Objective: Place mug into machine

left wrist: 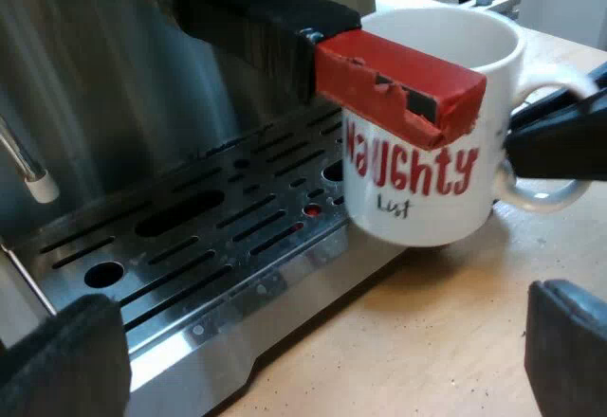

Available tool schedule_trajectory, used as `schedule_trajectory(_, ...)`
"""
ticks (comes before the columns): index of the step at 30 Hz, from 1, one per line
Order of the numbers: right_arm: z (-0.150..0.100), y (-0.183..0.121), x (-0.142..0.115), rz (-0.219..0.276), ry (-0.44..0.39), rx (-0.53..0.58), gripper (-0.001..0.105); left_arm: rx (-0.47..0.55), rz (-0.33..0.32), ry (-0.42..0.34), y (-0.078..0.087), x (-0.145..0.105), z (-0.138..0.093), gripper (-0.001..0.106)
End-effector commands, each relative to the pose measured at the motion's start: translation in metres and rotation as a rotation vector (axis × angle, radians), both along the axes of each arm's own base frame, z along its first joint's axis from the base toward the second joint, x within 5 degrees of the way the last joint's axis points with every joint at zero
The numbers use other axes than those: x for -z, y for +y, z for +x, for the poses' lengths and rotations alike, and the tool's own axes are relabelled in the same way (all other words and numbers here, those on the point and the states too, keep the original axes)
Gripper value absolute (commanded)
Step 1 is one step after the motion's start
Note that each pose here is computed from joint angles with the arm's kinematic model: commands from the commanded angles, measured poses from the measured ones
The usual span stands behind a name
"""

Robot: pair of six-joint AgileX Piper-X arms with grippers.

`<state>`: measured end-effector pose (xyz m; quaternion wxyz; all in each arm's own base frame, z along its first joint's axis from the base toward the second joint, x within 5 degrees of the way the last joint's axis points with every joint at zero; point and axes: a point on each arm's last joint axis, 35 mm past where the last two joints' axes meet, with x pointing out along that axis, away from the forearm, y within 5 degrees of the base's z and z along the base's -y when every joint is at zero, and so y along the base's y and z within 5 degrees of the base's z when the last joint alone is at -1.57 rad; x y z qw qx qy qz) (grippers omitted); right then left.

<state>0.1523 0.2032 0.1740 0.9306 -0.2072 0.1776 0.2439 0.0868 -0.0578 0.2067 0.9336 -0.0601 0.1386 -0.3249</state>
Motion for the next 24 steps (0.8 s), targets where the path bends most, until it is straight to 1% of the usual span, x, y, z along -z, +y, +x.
schedule_trajectory(1,0.007,0.009,-0.008,0.063,-0.055,0.019,0.0,-0.003,-0.012,-0.014,0.0,-0.003,0.0,0.085)
schedule_trajectory(10,0.028,0.028,-0.004,0.048,-0.042,0.038,0.0,0.004,-0.016,-0.011,-0.001,-0.003,0.0,0.085)
schedule_trajectory(15,0.042,0.038,-0.005,0.054,-0.044,0.052,0.0,0.004,-0.016,-0.011,-0.001,-0.003,0.0,0.085)
schedule_trajectory(18,0.05,0.045,-0.007,0.077,-0.026,0.01,0.0,0.004,-0.016,-0.011,-0.001,-0.003,0.0,0.085)
schedule_trajectory(21,0.057,0.05,-0.005,0.071,-0.013,-0.013,0.001,0.004,-0.016,-0.011,-0.001,-0.003,0.0,0.085)
schedule_trajectory(24,0.061,0.053,-0.004,0.071,-0.011,-0.015,0.019,0.004,-0.016,-0.011,-0.001,-0.003,0.0,0.085)
